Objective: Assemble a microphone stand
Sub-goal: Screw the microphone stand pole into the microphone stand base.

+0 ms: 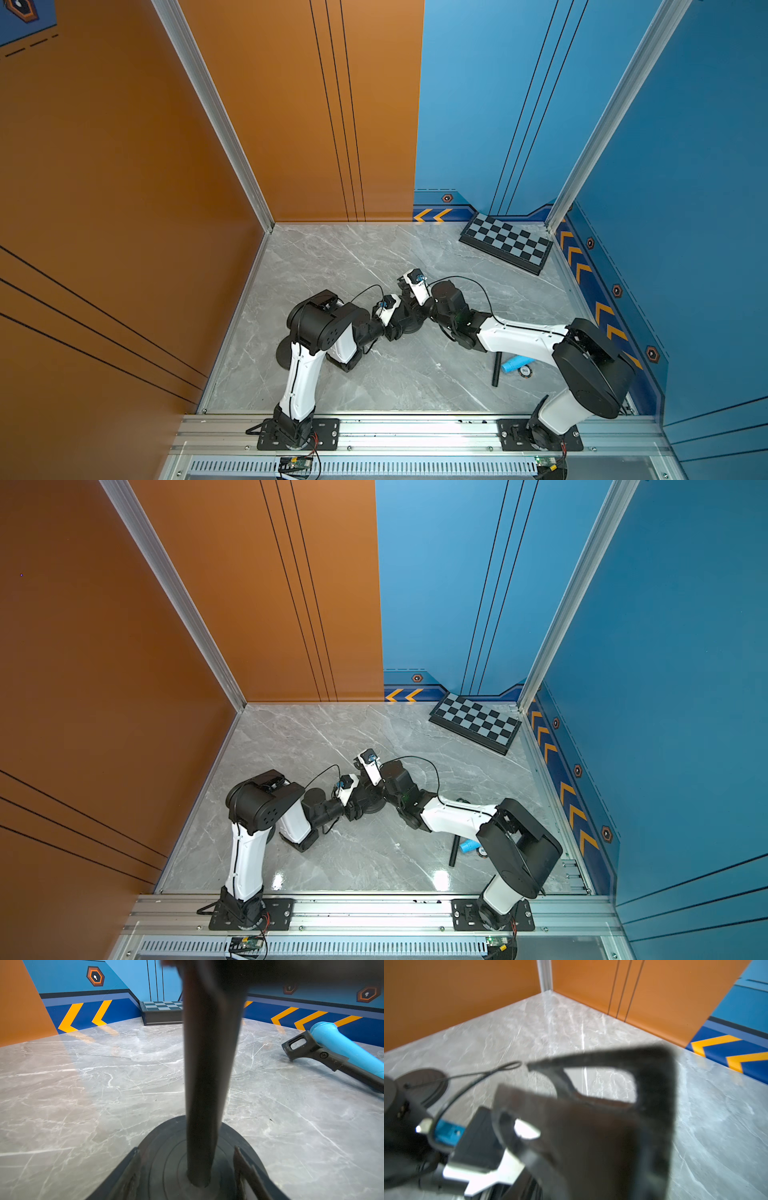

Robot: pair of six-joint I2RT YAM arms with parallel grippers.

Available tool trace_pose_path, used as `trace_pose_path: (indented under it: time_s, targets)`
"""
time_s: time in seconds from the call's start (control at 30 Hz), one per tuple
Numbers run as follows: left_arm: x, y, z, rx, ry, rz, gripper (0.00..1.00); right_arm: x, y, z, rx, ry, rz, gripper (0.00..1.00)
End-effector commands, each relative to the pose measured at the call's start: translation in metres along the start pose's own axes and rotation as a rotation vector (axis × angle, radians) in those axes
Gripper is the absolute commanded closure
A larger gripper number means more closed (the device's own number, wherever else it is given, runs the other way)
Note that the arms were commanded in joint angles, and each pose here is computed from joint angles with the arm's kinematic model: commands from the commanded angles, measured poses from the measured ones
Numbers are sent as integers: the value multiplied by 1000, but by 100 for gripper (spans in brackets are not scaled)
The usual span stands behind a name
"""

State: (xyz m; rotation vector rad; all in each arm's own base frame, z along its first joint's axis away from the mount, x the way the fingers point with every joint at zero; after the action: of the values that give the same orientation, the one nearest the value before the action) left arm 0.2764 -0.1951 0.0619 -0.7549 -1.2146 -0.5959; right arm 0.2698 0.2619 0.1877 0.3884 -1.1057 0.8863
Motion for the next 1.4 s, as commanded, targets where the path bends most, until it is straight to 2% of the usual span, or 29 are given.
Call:
trace_pose_path:
  time_s: [0.0,0.27,0.47,0.73,0.8,0.87,0.93,1.0,1.03,1.1,1.33,1.37]
  targets:
    - [-45,1,9,27,221,74,29,11,6,18,270,-55,162,47]
    - [-43,1,11,22,219,70,29,17,-23,7,313,-115,171,46]
    - [-44,1,11,19,222,73,29,18,-37,-3,298,-113,152,48]
    - [-46,2,10,22,227,76,29,15,-41,-6,218,-109,78,86]
    - [-46,2,10,21,226,78,29,9,-36,-6,137,-103,34,94]
    - [-46,2,10,21,226,79,29,0,-26,-5,-12,-74,2,97]
    - [-46,2,9,21,226,81,29,-10,-8,-3,-257,-19,-34,100]
    - [-47,2,9,21,228,83,29,-23,2,-1,-458,9,-92,100]
    - [-46,2,9,22,225,82,29,-28,7,0,-515,-10,-139,100]
    - [-46,1,9,20,224,80,29,-29,14,-6,-512,-40,-188,100]
    - [-46,2,10,30,227,76,29,-11,26,-14,-318,-71,-139,100]
    - [-46,2,11,31,227,77,29,-9,25,-13,-276,-78,-122,98]
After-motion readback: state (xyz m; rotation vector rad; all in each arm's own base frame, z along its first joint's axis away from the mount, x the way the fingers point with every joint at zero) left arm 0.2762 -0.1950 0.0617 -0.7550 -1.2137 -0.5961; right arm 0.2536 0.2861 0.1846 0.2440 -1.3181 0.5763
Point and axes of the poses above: each gripper's point midway between its finger pads, its own z axis back along the fingers, its own y axis along the line the jaws close on, x = y × z, the point moved 10 cm from there along z, back along the fingers, and after that the axes turned 8 degrees about z, right-handed, at the moved point
